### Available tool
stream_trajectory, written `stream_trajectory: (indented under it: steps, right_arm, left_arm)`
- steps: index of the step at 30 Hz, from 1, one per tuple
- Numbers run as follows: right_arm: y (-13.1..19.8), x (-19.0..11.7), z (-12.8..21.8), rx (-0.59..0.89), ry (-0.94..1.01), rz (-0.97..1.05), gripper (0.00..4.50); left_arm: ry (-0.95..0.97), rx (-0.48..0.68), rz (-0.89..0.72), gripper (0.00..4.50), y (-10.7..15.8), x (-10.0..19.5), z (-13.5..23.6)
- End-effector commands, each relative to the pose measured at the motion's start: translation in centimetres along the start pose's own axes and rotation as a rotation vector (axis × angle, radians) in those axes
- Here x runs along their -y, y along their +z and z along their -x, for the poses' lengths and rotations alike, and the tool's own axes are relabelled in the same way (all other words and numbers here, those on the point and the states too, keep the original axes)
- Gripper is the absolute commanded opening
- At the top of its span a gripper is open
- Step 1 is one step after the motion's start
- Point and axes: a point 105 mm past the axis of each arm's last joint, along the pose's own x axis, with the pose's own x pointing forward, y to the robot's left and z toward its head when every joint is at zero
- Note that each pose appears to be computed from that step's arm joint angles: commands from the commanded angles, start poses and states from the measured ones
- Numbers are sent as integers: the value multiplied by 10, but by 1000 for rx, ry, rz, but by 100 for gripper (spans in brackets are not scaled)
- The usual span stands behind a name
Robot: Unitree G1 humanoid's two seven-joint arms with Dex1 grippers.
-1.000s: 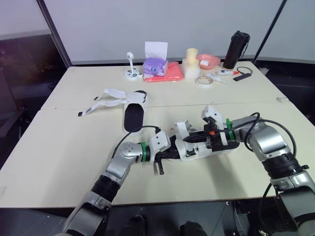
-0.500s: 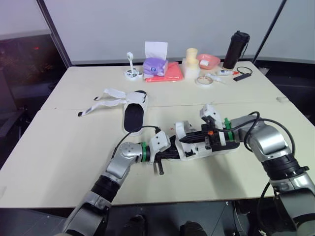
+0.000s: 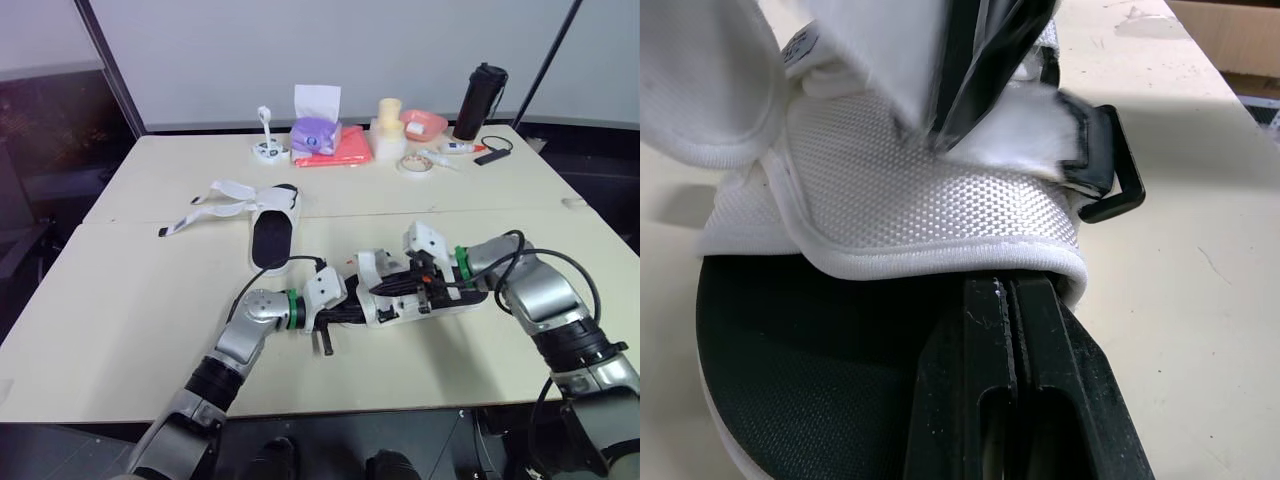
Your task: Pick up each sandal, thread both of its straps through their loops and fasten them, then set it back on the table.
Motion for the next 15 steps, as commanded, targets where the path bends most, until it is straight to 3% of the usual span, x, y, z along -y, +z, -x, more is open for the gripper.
stream_trajectory:
  steps: [1,10,15]
  right_arm:
    - [5,2,-2,8,8,52,9]
    - [34,-4,-4,112,48,206,9]
    - [28,-14,-3,68,115,227,9]
  left_arm:
    - [8,-16,7,0,-5,1,2]
    - [14,-16,11,0,-5,1,2]
    - [16,-18,11,0,-5,0,3]
